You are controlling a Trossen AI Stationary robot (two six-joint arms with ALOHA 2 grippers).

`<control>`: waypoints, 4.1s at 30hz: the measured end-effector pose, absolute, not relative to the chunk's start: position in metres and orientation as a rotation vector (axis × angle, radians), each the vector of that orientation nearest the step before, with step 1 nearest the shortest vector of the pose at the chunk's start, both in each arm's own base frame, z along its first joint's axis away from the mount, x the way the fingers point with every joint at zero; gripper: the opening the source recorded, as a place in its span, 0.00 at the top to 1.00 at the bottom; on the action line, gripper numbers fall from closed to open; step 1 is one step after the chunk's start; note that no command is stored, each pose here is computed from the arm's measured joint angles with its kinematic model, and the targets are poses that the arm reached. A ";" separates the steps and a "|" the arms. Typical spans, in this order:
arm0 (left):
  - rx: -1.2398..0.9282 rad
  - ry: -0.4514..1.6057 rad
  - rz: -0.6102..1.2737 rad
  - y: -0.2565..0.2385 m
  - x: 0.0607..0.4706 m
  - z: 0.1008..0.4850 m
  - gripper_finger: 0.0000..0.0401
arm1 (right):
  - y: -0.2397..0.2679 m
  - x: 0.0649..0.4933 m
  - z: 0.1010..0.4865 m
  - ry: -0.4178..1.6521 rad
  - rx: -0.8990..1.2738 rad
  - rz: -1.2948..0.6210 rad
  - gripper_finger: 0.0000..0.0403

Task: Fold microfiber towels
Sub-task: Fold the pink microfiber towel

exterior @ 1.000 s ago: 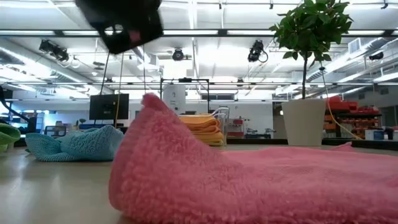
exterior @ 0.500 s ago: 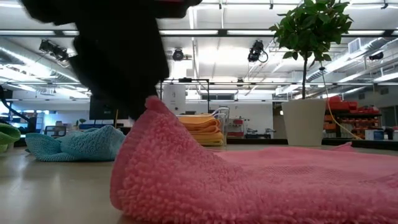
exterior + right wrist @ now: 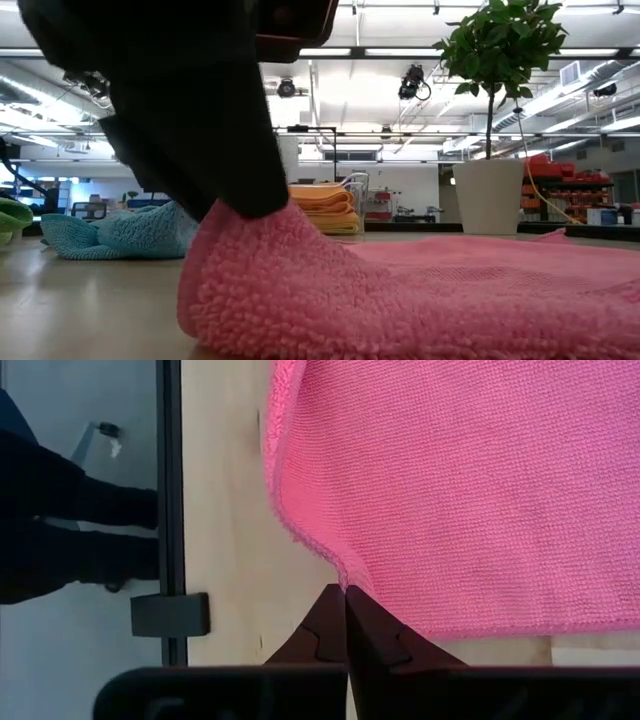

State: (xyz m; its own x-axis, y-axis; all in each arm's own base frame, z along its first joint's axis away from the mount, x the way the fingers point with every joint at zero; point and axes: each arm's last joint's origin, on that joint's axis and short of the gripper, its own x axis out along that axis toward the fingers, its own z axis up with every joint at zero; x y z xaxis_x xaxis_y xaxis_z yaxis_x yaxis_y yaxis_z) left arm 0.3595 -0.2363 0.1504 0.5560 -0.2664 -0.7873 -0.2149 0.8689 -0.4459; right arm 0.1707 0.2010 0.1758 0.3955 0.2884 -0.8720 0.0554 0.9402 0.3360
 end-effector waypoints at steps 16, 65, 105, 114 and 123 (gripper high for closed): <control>-0.532 0.914 -0.098 -0.241 0.344 0.196 0.98 | 0.202 0.158 0.190 1.169 0.464 0.132 1.00; -0.350 1.201 0.591 -0.074 0.363 0.176 0.61 | 0.051 0.191 0.164 1.197 0.336 -0.531 0.62; -0.496 0.821 0.093 -0.082 0.448 0.177 0.98 | 0.089 0.193 0.163 1.130 0.564 -0.287 1.00; -0.894 0.746 0.228 -0.009 0.462 0.160 0.86 | 0.103 0.182 0.154 1.116 0.640 -0.301 1.00; -1.088 0.707 0.219 0.028 0.473 0.133 0.59 | 0.102 0.183 0.154 1.098 0.636 -0.306 1.00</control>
State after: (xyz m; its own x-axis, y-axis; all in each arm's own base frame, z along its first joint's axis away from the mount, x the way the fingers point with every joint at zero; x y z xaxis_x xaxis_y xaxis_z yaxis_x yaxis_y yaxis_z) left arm 0.4732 0.0280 0.1327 0.7633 -0.1715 -0.6228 -0.4933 0.4678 -0.7333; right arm 0.1829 0.1025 0.1545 0.4375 0.0763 -0.8960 0.5281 0.7847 0.3247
